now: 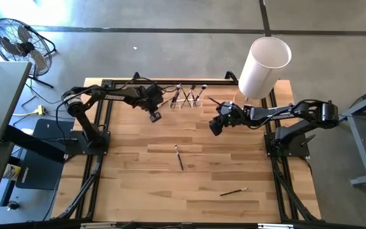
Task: Pick & Place Makeup Brushes
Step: Put the black eyeshadow brush into the transparent organizer
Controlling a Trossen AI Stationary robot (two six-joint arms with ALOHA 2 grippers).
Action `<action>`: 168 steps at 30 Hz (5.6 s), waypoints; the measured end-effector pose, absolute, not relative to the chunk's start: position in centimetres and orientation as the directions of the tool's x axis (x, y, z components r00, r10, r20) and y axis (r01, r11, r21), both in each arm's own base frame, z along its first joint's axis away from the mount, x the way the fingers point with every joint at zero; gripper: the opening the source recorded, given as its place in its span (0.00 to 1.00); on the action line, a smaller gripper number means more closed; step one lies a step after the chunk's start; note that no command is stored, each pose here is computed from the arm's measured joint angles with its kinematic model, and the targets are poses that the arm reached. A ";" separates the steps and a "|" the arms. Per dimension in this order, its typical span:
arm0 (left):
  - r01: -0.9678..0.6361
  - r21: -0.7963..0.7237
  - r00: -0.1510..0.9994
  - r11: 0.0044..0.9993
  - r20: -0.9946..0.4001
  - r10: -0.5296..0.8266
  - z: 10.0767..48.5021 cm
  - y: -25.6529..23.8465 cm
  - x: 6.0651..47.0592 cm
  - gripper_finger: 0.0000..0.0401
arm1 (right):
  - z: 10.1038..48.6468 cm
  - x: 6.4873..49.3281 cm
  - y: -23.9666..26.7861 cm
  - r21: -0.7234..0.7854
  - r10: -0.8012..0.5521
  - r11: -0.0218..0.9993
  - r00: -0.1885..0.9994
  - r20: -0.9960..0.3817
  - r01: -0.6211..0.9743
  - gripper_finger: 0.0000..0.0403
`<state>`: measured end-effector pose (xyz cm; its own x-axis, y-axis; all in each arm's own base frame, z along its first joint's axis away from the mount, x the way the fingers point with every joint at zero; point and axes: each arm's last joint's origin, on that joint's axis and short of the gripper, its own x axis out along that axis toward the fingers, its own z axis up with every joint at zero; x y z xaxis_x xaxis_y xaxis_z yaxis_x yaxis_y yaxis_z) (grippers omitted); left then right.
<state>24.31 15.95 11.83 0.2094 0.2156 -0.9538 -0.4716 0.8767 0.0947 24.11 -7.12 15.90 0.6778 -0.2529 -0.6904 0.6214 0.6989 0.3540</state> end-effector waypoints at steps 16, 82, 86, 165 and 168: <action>-0.615 -0.089 0.132 0.784 -0.991 -0.009 16.3 8.7 22.6 0.00 | 16.0 24.2 -6.9 0.250 -0.172 0.858 0.709 -0.684 0.449 0.38; -0.676 0.045 0.097 0.735 -0.984 0.149 13.2 1.6 26.5 0.32 | 17.9 26.0 -5.6 -0.075 -0.268 0.960 0.804 -0.531 0.271 0.38; -0.700 -0.006 0.098 0.714 -0.991 0.088 13.1 2.5 26.4 0.32 | 17.9 26.0 -5.6 -0.076 -0.267 0.960 0.801 -0.536 0.269 0.38; -0.538 -0.614 0.575 0.578 -0.768 -0.281 27.7 9.4 36.3 0.00 | 21.2 31.8 -0.5 -0.941 -0.589 0.164 0.736 -0.335 -0.297 0.38; -0.531 -0.620 0.576 0.578 -0.764 -0.290 27.7 9.4 36.3 0.00 | 21.0 31.8 -0.5 -0.935 -0.575 0.167 0.739 -0.351 -0.314 0.38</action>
<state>36.27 9.40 27.70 0.5765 -0.2902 -0.7638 -0.5309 0.5776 -0.6201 31.79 -0.49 21.05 0.7388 -0.5754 -0.3508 -0.3139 0.1668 -0.9347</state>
